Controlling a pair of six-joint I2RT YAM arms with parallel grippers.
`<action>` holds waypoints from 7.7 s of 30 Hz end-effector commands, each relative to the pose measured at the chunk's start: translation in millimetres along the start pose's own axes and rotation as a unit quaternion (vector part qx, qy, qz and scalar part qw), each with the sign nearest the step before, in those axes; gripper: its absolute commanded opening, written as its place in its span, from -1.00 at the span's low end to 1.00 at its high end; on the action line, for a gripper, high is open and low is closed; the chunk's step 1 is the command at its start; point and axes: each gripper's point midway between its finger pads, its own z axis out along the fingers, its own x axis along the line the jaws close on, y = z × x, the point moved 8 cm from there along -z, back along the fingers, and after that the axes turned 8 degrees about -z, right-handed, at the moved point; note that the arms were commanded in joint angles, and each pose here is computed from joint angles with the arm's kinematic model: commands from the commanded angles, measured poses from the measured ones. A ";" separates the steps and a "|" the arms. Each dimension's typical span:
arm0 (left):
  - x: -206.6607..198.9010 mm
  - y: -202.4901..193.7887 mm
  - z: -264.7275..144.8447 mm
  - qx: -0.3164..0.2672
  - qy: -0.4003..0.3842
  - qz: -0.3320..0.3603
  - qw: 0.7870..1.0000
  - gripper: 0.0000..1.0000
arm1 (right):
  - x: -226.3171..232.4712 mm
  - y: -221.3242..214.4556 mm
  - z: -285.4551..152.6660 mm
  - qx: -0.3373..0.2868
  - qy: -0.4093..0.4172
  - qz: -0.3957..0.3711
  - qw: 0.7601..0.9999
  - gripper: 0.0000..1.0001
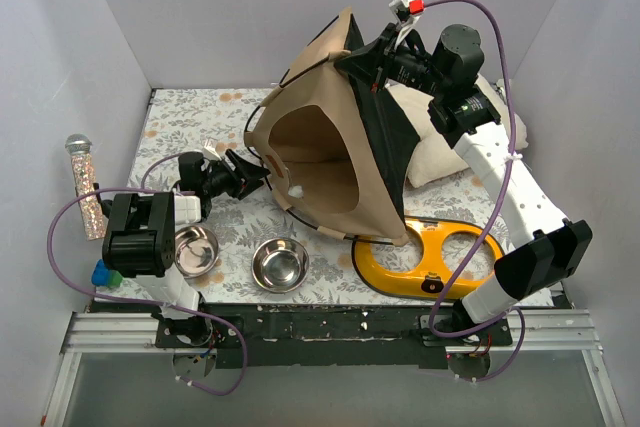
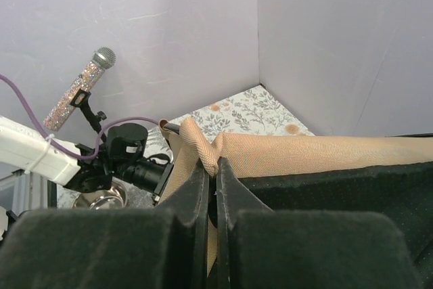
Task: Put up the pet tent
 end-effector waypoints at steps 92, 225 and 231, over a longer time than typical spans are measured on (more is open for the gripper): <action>-324.8 25.1 -104.7 -0.036 -0.177 0.570 0.801 0.92 | -138.3 -292.1 -108.1 0.533 -0.236 0.029 0.812 -0.26; -127.8 -6.3 -167.3 -0.037 0.119 0.254 0.959 -1.00 | 201.8 -170.4 102.5 0.299 0.143 0.117 0.936 -0.97; -123.3 0.4 -162.0 -0.055 0.128 0.238 0.961 -1.00 | 193.0 -173.0 151.3 0.288 0.126 0.101 0.944 -0.97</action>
